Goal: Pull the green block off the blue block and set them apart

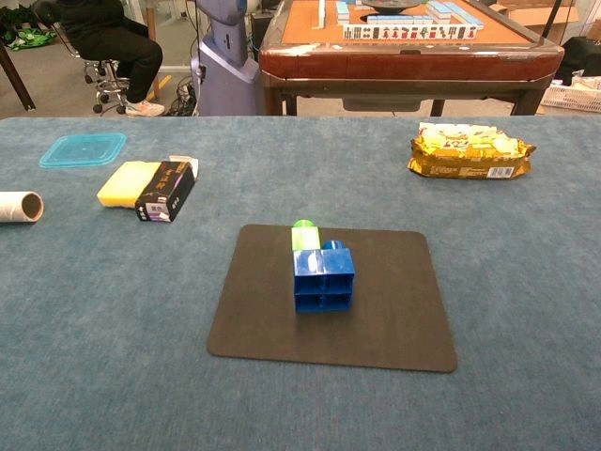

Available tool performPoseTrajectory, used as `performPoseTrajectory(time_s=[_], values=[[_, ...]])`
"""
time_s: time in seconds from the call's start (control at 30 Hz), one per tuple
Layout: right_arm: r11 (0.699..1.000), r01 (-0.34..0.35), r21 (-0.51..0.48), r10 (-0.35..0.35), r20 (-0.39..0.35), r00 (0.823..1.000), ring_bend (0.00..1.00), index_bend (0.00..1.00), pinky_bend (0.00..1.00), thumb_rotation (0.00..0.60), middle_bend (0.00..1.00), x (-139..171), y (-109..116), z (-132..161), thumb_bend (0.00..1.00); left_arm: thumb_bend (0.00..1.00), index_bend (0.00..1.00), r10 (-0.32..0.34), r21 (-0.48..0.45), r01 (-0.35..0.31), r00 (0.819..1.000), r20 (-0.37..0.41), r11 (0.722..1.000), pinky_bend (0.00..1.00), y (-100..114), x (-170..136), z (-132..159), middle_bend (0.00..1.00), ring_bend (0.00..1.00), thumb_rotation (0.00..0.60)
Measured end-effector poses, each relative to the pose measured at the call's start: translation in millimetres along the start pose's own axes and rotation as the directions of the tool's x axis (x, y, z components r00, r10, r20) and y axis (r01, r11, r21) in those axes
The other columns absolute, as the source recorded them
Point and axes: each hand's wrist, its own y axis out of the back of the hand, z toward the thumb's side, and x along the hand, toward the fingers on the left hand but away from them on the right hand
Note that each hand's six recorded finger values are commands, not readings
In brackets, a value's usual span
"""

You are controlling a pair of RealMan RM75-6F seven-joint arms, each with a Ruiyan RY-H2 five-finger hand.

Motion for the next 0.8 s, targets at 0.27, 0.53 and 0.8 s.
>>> performPoseTrajectory(time_s=[0.27, 0.53, 0.8], values=[[1.0, 0.003, -0.004, -0.003, -0.008, 1.0, 0.57, 0.54, 0.62, 0.6, 0.51, -5, -1, 4, 0.35, 0.3, 0.35, -0.013, -0.03, 0.014, 0.999, 0.031, 0.999, 0.84, -4, 2, 9, 0.66, 0.64, 0.6], [1.0, 0.026, -0.001, -0.026, -0.016, 1.0, 0.57, 0.54, 0.62, 0.6, 0.51, -9, 10, 6, 0.35, 0.31, 0.32, 0.006, -0.115, 0.013, 0.988, 0.156, 0.993, 1.0, 5, 12, 52, 0.93, 0.9, 0.6], [0.999, 0.039, 0.0, -0.039, 0.002, 0.999, 0.57, 0.54, 0.62, 0.6, 0.51, -6, 16, 1, 0.35, 0.41, 0.33, -0.041, -0.188, 0.113, 0.937, 0.347, 0.976, 1.0, 8, 29, 118, 1.0, 1.0, 0.6]])
